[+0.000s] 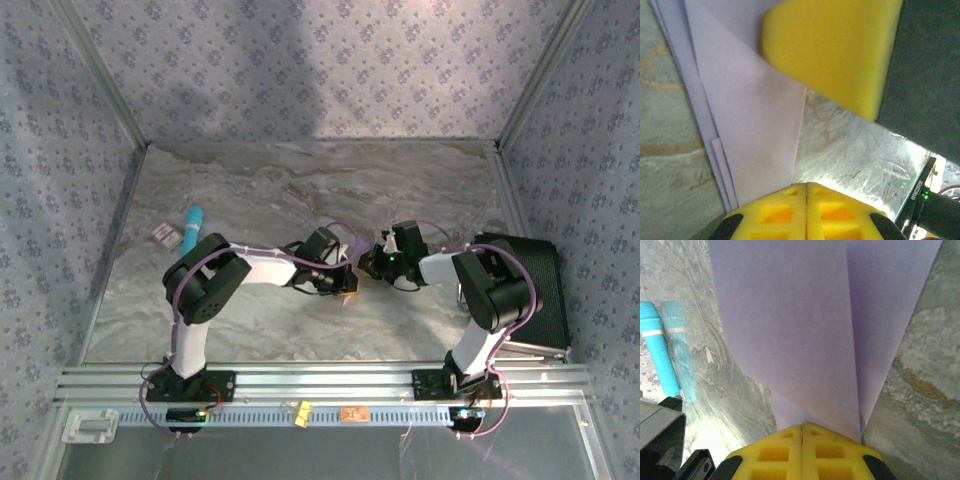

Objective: Fold a paper plane with a square sheet of paper (pick it up from the middle)
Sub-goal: Fold the wing for the fifth time at the center of the table.

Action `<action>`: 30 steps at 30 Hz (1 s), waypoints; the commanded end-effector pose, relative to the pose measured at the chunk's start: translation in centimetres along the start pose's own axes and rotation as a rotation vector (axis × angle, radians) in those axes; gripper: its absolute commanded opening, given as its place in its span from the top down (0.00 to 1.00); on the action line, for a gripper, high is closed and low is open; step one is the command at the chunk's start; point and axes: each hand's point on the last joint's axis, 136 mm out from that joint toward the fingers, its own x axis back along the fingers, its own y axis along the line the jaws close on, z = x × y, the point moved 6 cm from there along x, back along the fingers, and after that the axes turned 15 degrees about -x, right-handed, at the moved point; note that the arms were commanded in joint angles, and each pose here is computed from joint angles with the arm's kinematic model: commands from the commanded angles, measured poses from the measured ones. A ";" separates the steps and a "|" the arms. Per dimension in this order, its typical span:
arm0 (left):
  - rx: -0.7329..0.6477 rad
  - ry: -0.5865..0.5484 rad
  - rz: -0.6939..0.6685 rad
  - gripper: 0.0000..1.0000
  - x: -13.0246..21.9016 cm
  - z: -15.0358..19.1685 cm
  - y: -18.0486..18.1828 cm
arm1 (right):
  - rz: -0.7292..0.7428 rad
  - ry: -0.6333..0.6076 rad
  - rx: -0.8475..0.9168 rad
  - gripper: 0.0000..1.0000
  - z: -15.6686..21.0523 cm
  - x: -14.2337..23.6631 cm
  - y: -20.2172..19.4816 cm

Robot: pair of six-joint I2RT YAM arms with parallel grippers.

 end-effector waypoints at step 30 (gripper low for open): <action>-0.007 -0.064 -0.062 0.93 5.4 1.1 -1.7 | 0.166 0.001 -0.097 0.96 1.2 0.1 -4.3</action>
